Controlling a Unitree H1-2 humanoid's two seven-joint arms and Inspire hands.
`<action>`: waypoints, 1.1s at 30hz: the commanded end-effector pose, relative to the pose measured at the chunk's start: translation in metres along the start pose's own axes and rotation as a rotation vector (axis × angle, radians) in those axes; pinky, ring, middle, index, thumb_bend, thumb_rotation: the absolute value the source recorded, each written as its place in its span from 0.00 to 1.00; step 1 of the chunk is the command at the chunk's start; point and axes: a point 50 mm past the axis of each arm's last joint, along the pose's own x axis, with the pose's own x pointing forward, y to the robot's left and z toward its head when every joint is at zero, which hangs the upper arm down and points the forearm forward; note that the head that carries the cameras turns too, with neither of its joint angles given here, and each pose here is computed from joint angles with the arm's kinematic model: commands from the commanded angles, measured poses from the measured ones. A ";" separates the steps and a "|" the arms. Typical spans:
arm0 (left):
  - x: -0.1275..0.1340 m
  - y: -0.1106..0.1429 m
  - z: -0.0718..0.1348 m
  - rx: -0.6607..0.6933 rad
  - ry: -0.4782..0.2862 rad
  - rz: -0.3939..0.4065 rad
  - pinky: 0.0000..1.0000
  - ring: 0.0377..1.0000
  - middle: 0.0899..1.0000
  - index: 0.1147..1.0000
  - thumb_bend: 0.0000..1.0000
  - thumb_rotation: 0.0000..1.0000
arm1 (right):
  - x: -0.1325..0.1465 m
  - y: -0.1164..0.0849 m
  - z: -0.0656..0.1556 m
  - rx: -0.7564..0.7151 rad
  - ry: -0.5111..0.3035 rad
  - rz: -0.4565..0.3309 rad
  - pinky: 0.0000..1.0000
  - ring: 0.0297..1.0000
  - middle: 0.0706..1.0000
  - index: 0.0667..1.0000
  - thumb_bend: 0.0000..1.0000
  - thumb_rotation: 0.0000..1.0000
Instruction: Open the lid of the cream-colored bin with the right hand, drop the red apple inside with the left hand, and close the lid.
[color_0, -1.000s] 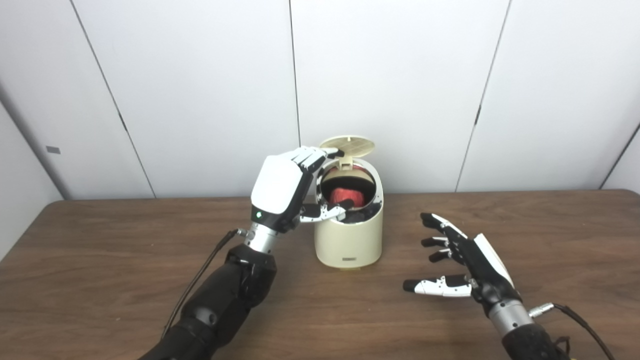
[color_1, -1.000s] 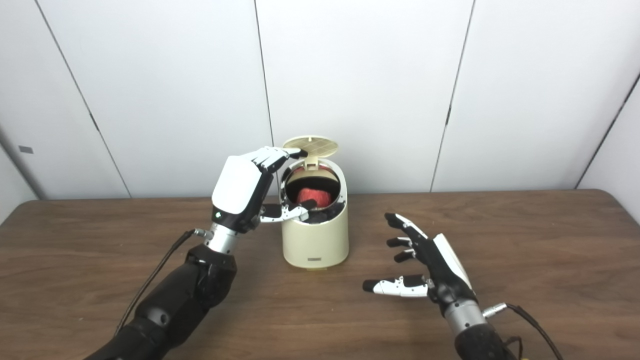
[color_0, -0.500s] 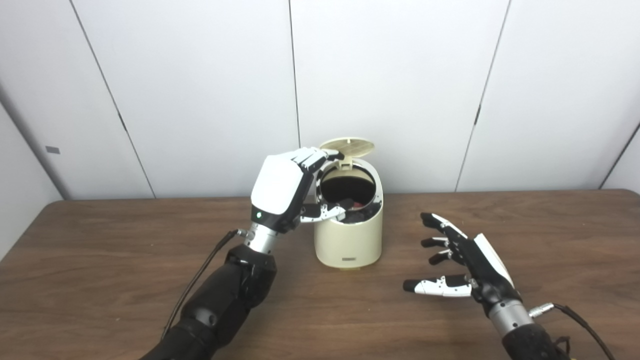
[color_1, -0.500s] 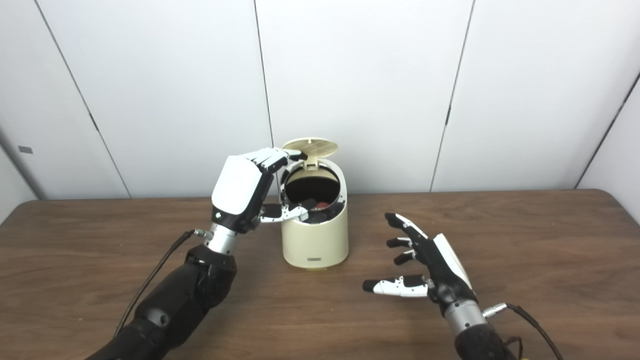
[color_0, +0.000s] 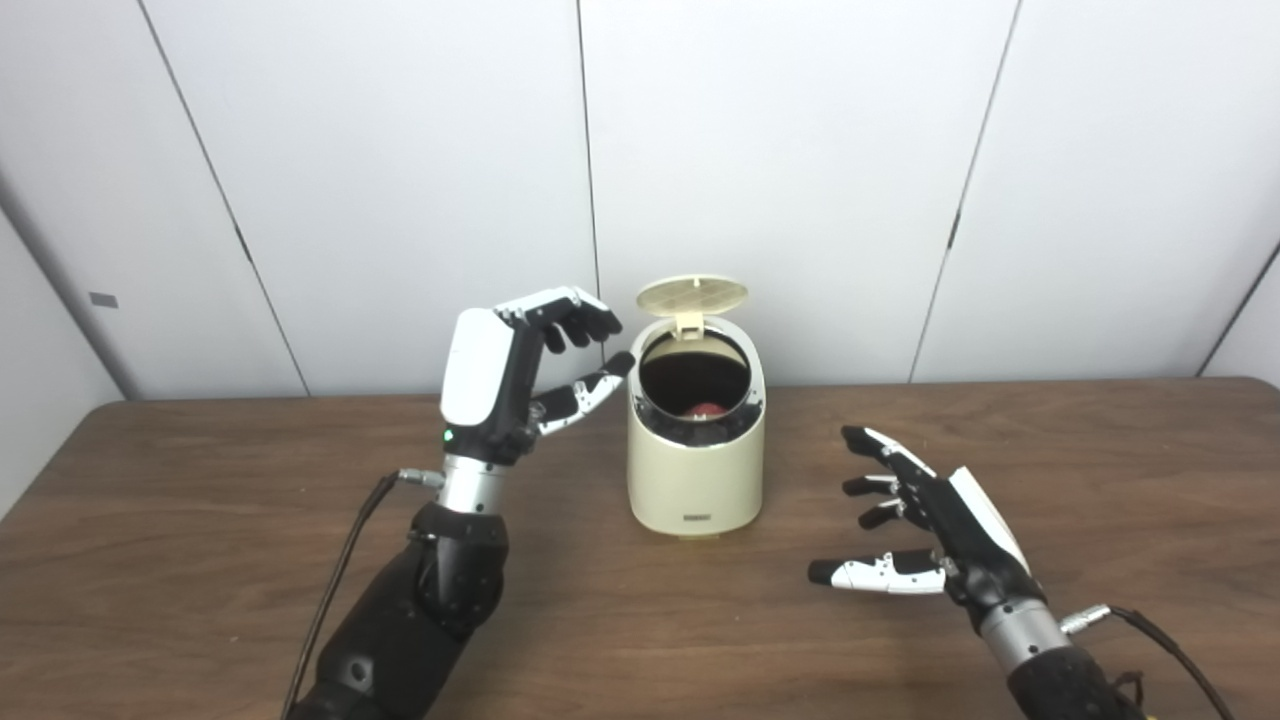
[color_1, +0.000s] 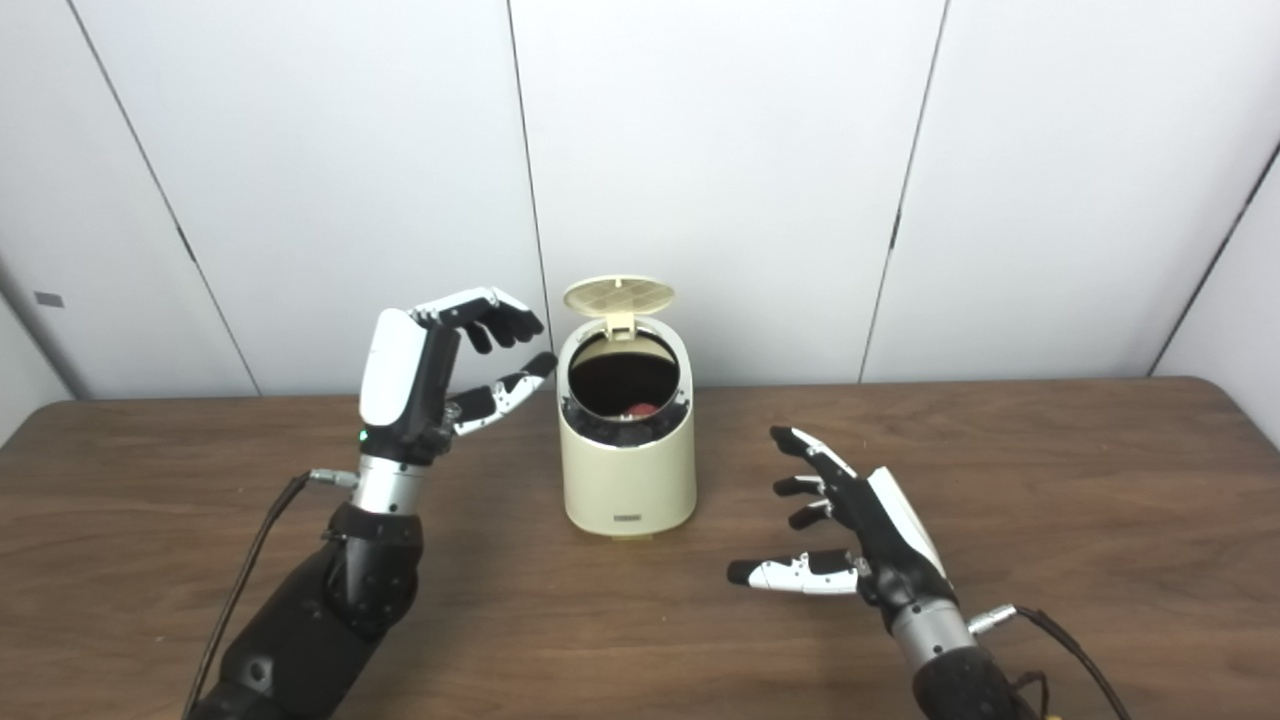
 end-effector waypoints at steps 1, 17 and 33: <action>0.015 0.018 0.008 -0.034 -0.048 0.012 0.35 0.45 0.44 0.43 0.52 0.00 | 0.010 -0.014 0.015 -0.008 -0.082 -0.024 0.62 0.74 0.88 0.87 0.77 0.19; -0.030 0.051 -0.005 -0.351 0.288 -0.100 0.51 0.65 0.72 0.73 0.61 0.16 | 0.035 -0.034 0.034 -0.038 -0.170 -0.037 0.65 0.76 0.87 0.86 0.76 0.29; -0.095 0.036 -0.019 -0.474 0.486 -0.088 0.53 0.62 0.69 0.73 0.68 0.17 | 0.080 -0.060 0.098 -0.135 -0.329 -0.038 0.62 0.77 0.88 0.83 0.77 0.34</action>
